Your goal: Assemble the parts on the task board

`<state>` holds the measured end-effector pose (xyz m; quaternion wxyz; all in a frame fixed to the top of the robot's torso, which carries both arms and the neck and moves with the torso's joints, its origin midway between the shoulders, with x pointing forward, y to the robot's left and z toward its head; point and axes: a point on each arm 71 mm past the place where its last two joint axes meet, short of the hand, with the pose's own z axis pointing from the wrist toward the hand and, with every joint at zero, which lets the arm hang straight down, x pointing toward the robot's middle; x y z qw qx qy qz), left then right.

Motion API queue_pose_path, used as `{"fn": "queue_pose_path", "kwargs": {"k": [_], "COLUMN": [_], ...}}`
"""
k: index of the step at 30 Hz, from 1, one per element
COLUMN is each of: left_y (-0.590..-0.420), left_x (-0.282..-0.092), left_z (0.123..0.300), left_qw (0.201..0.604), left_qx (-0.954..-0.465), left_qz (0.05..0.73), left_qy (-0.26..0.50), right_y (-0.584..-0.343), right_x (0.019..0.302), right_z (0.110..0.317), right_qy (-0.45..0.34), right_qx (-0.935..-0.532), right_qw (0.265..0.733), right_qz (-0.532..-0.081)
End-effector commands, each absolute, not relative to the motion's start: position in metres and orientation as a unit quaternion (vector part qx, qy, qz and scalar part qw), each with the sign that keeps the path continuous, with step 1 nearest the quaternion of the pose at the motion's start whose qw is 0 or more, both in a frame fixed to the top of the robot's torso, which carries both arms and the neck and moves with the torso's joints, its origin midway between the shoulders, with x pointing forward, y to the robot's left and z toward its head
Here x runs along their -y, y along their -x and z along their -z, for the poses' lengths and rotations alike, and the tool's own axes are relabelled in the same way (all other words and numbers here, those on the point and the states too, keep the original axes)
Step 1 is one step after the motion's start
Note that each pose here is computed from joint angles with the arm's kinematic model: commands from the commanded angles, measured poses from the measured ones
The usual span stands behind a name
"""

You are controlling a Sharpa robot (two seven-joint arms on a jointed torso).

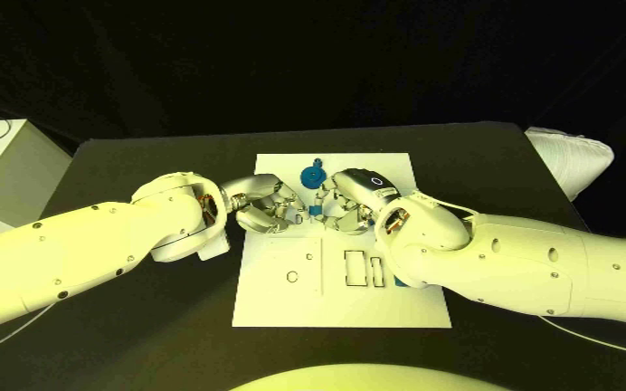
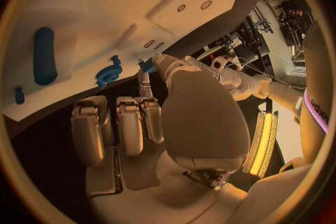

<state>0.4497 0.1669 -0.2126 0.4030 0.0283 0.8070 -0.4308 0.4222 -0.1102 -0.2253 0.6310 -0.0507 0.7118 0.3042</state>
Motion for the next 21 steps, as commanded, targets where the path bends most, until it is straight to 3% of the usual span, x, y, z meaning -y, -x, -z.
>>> {"fn": "queue_pose_path", "kwargs": {"k": [1, 21], "left_y": [-0.4493, -0.4504], "left_x": [-0.1661, -0.1678], "left_z": [0.2110, 0.2027], "left_qw": [0.402, 0.420], "left_qx": [-0.801, -0.767], "left_qz": [0.443, 0.485], "left_qy": [-0.020, 0.016], "right_y": [-0.4231, -0.4249], "right_x": [0.1102, 0.1083], "right_z": [0.2264, 0.2279], "right_qy": [0.058, 0.062], "right_qx": [-0.715, -0.718], "right_qw": [0.629, 0.626], "right_qz": [-0.299, -0.296]}}
